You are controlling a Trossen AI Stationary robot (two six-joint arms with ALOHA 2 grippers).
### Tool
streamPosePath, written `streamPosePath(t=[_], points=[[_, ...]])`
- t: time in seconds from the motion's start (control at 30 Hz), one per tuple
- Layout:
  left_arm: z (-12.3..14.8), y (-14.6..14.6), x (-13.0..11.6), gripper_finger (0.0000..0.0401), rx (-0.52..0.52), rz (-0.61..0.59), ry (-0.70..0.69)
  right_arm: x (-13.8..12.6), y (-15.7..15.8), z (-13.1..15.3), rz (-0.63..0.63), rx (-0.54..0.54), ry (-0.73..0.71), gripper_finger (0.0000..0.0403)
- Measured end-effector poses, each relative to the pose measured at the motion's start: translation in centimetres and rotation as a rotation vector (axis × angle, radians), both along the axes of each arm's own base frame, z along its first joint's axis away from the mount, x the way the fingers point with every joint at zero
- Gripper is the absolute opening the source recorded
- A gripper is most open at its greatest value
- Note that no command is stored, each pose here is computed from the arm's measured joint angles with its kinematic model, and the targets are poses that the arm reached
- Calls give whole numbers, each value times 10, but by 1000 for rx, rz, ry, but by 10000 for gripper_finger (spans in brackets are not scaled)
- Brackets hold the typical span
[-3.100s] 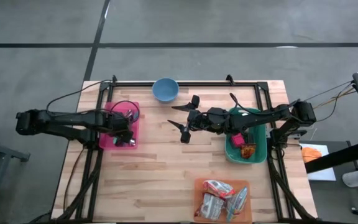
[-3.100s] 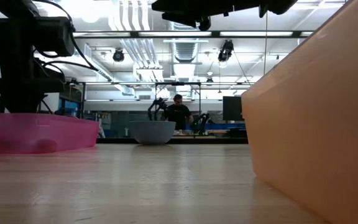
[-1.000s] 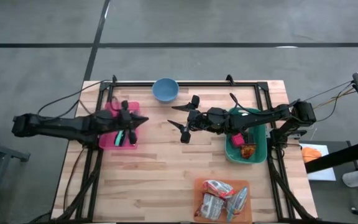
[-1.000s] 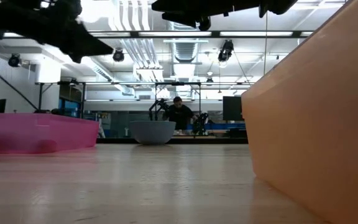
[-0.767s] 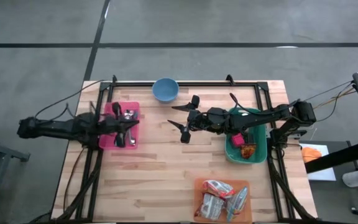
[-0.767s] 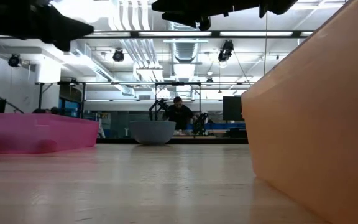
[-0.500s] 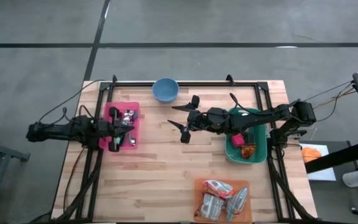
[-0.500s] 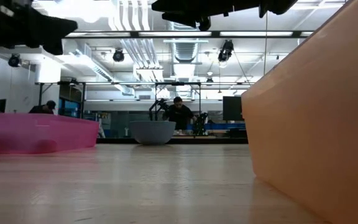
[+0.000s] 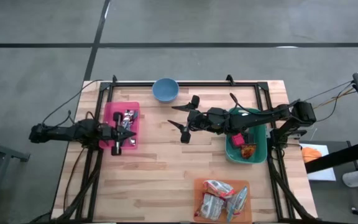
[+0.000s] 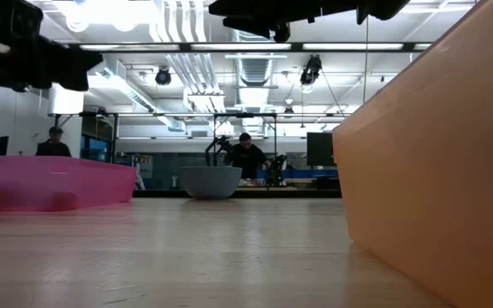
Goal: Pick & Place Food Item
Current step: Return to Home Position
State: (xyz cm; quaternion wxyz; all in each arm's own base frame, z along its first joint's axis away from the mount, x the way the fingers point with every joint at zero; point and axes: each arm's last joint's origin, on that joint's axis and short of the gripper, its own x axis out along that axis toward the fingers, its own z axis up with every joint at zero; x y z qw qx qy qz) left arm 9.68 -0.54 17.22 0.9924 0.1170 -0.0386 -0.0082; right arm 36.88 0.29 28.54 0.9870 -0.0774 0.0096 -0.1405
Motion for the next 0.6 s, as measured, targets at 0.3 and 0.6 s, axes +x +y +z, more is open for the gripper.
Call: streamPosePath(t=[0.3, 0.6], points=[[-6, 0, 1, 0, 1, 11, 53, 0, 0, 0, 0, 0, 0, 265], [-6, 1, 1, 0, -34, 18, 57, 0, 0, 0, 0, 0, 0, 265]])
